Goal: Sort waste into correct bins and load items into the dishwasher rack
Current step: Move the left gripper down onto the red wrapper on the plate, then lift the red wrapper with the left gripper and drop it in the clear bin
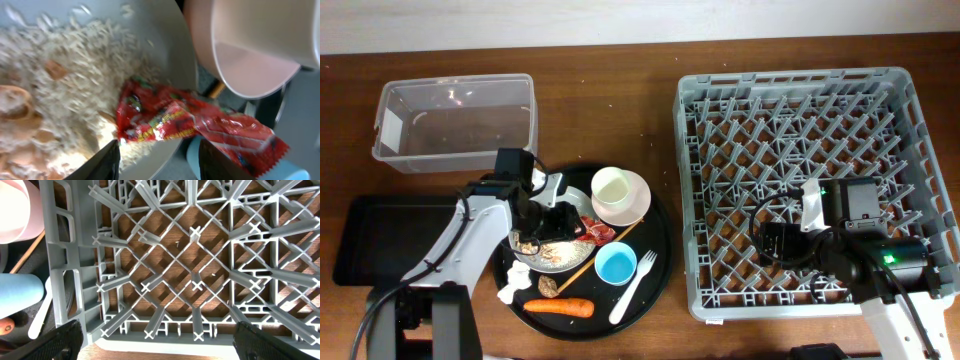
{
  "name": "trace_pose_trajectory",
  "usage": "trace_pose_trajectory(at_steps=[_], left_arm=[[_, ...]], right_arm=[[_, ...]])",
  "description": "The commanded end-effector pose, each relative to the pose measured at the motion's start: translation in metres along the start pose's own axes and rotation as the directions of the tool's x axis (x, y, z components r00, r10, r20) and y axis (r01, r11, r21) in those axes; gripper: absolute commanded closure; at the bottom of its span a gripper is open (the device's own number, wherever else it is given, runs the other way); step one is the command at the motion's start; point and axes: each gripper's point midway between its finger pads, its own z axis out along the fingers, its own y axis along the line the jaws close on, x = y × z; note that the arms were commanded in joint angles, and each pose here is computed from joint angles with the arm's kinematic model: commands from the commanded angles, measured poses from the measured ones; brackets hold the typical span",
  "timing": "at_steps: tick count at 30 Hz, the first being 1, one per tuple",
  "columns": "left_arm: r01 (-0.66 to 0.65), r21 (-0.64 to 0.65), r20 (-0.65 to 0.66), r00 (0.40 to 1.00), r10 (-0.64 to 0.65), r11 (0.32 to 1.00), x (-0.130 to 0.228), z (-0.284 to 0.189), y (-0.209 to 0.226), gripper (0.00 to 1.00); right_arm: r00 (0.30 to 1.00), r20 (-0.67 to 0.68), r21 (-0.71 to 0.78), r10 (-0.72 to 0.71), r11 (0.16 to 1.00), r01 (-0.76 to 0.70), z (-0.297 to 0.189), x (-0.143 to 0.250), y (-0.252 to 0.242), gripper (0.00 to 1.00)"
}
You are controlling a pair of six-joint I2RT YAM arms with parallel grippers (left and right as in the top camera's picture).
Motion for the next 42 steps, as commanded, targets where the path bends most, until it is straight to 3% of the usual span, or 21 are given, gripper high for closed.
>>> trace_pose_trajectory(at_steps=[1,3,5,8,9,15,16,18,22,26,30,31,35,39,42], left_arm=[[0.032,0.141,-0.072,0.997,-0.022,0.99,0.016,0.002,-0.023,0.5],[0.092,0.116,-0.119,0.99,-0.078,0.989,0.027,0.002,-0.02,0.5],[0.225,0.073,-0.14,0.967,-0.214,0.972,0.03,0.002,-0.016,0.48],[0.415,0.036,-0.13,0.904,-0.408,0.909,0.027,0.006,-0.015,0.45],[0.486,-0.034,-0.088,0.869,-0.487,0.874,0.025,0.01,-0.005,0.45],[0.552,-0.085,0.0,0.832,-0.555,0.829,0.023,0.033,-0.009,0.47],[0.543,-0.125,0.047,0.839,-0.542,0.83,0.02,0.035,-0.002,0.53],[0.537,-0.135,0.076,0.843,-0.532,0.832,0.016,0.035,0.001,0.53],[0.529,-0.115,0.109,0.848,-0.518,0.841,0.006,0.034,0.001,0.68],[0.517,-0.087,0.136,0.853,-0.504,0.851,-0.004,0.034,-0.002,0.76],[0.513,-0.08,0.144,0.854,-0.5,0.854,-0.007,0.034,-0.003,0.91],[0.51,-0.074,0.15,0.855,-0.496,0.857,-0.009,0.034,-0.003,0.99],[0.478,-0.067,0.161,0.871,-0.463,0.876,-0.012,0.031,-0.005,0.99],[0.312,-0.015,0.266,0.917,-0.297,0.95,-0.033,-0.011,-0.025,0.99],[0.241,-0.031,0.493,0.848,-0.195,0.97,-0.058,-0.086,-0.027,0.99]], right_arm=[[1.0,0.017,-0.007,-0.014,1.0,0.014,-0.005,-0.004,0.003,0.01],[1.0,0.017,-0.007,-0.014,1.0,0.014,-0.005,-0.004,0.003,0.01],[1.0,0.017,-0.007,-0.014,1.0,0.014,-0.005,-0.004,0.003,0.01],[1.0,0.017,-0.007,-0.014,1.0,0.014,-0.005,-0.004,0.003,0.01],[1.0,0.017,-0.007,-0.014,1.0,0.014,-0.005,-0.004,0.003,0.01],[1.0,0.017,-0.007,-0.014,1.0,0.014,-0.005,-0.004,0.003,0.01],[1.0,0.017,-0.007,-0.014,1.0,0.014,-0.005,-0.004,0.003,0.01],[1.0,0.017,-0.007,-0.014,1.0,0.014,-0.005,-0.004,0.003,0.01],[1.0,0.016,-0.007,-0.014,1.0,0.014,-0.005,-0.004,0.003,0.01],[1.0,0.016,-0.007,-0.014,1.0,0.014,-0.005,-0.004,0.003,0.01],[1.0,0.016,-0.007,-0.014,1.0,0.014,-0.005,-0.004,0.003,0.01],[1.0,0.016,-0.007,-0.014,1.0,0.014,-0.005,-0.004,0.003,0.01],[1.0,0.016,-0.007,-0.014,1.0,0.014,-0.005,-0.004,0.003,0.01],[1.0,0.016,-0.007,-0.014,1.0,0.014,-0.005,-0.004,0.003,0.01],[1.0,0.016,-0.007,-0.014,1.0,0.014,-0.005,-0.004,0.003,0.01]])
